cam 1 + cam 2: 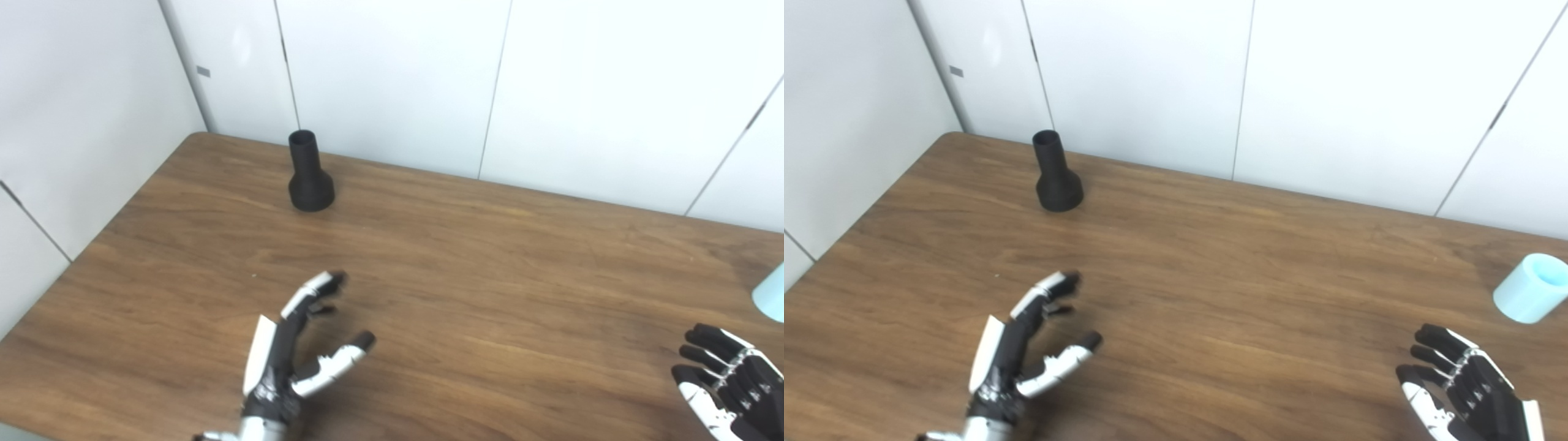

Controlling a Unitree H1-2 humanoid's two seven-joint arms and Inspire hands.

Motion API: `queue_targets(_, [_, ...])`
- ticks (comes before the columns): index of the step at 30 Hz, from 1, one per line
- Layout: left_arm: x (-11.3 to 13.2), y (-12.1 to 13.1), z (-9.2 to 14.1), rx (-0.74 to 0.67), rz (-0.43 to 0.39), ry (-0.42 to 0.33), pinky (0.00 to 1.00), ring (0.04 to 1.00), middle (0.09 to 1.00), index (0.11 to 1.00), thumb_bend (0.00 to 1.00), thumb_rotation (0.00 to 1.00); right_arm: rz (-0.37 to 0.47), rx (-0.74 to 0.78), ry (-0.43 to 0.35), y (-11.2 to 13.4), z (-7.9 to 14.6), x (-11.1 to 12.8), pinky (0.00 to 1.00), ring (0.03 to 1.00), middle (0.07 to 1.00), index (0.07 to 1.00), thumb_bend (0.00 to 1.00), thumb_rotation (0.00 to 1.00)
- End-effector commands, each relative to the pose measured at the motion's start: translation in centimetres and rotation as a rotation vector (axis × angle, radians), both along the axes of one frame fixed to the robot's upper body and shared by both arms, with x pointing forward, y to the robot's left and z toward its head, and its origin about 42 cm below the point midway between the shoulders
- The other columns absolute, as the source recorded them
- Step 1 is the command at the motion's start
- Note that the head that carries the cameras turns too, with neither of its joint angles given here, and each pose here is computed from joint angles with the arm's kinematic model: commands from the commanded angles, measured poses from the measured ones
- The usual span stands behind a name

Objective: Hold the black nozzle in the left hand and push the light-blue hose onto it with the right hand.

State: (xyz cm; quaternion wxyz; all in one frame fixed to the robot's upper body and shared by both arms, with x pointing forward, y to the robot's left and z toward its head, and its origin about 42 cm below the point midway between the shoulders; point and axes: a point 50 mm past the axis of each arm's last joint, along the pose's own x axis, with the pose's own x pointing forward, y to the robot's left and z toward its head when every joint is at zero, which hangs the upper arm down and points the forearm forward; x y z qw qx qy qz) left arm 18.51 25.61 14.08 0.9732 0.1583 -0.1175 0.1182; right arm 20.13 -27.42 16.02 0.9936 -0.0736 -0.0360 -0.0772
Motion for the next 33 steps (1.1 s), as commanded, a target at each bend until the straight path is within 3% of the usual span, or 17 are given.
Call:
queue_targets(1, [1.5, 0.6, 1.6, 0.013, 0.022, -0.063, 0.83, 0.882, 0.892, 0.891, 0.84, 0.36, 0.008, -0.044, -0.023, -1.1, 0.0, -1.2, 0.62, 0.696, 0.712, 0.676, 0.2, 0.0])
queue_targets(5, [3.0, 3.6, 4.0, 0.139, 0.086, -0.08, 0.77, 0.861, 0.898, 0.892, 0.84, 0.39, 0.006, -0.075, -0.03, -1.3, -0.3, -1.2, 0.62, 0.697, 0.708, 0.68, 0.19, 0.0])
queue_targets(12, [6.1, 6.6, 6.8, 0.187, 0.159, -0.121, 0.82, 0.898, 0.914, 0.933, 0.84, 0.34, -0.037, -0.165, 0.012, -1.4, -0.2, -1.1, 0.59, 0.675, 0.697, 0.657, 0.19, 0.0])
queue_targets(16, [8.2, 8.0, 8.0, 0.211, 0.181, -0.132, 0.8, 0.884, 0.914, 0.938, 0.89, 0.34, -0.039, -0.159, 0.011, -1.3, -0.3, -1.0, 0.59, 0.678, 0.701, 0.659, 0.19, 0.0])
queue_targets(18, [9.2, 8.4, 8.4, 0.228, 0.18, -0.127, 0.8, 0.888, 0.917, 0.962, 0.94, 0.41, -0.038, -0.159, 0.009, -1.2, -0.4, -0.9, 0.58, 0.674, 0.698, 0.658, 0.19, 0.0])
queue_targets(21, [10.7, 8.8, 8.8, 0.264, 0.182, -0.07, 0.84, 0.91, 0.937, 0.992, 0.99, 0.5, -0.034, -0.155, 0.002, -1.2, -0.5, -0.7, 0.58, 0.67, 0.693, 0.654, 0.18, 0.0])
queue_targets(25, [12.8, 10.1, 9.2, 0.285, 0.181, -0.024, 0.88, 0.946, 0.968, 1.0, 1.0, 0.52, -0.038, -0.149, 0.007, -1.1, -0.8, -0.4, 0.57, 0.667, 0.694, 0.652, 0.18, 0.0])
queue_targets(27, [13.6, 10.5, 9.5, 0.309, 0.181, 0.033, 0.9, 0.97, 0.988, 1.0, 1.0, 0.56, -0.037, -0.149, 0.011, -1.1, -0.8, -0.3, 0.57, 0.67, 0.696, 0.655, 0.18, 0.04])
queue_targets(33, [15.2, 11.1, 9.7, 0.305, 0.172, 0.152, 0.8, 0.942, 1.0, 1.0, 1.0, 0.58, -0.042, -0.154, 0.019, -1.2, -1.0, 0.2, 0.55, 0.657, 0.687, 0.646, 0.19, 0.14])
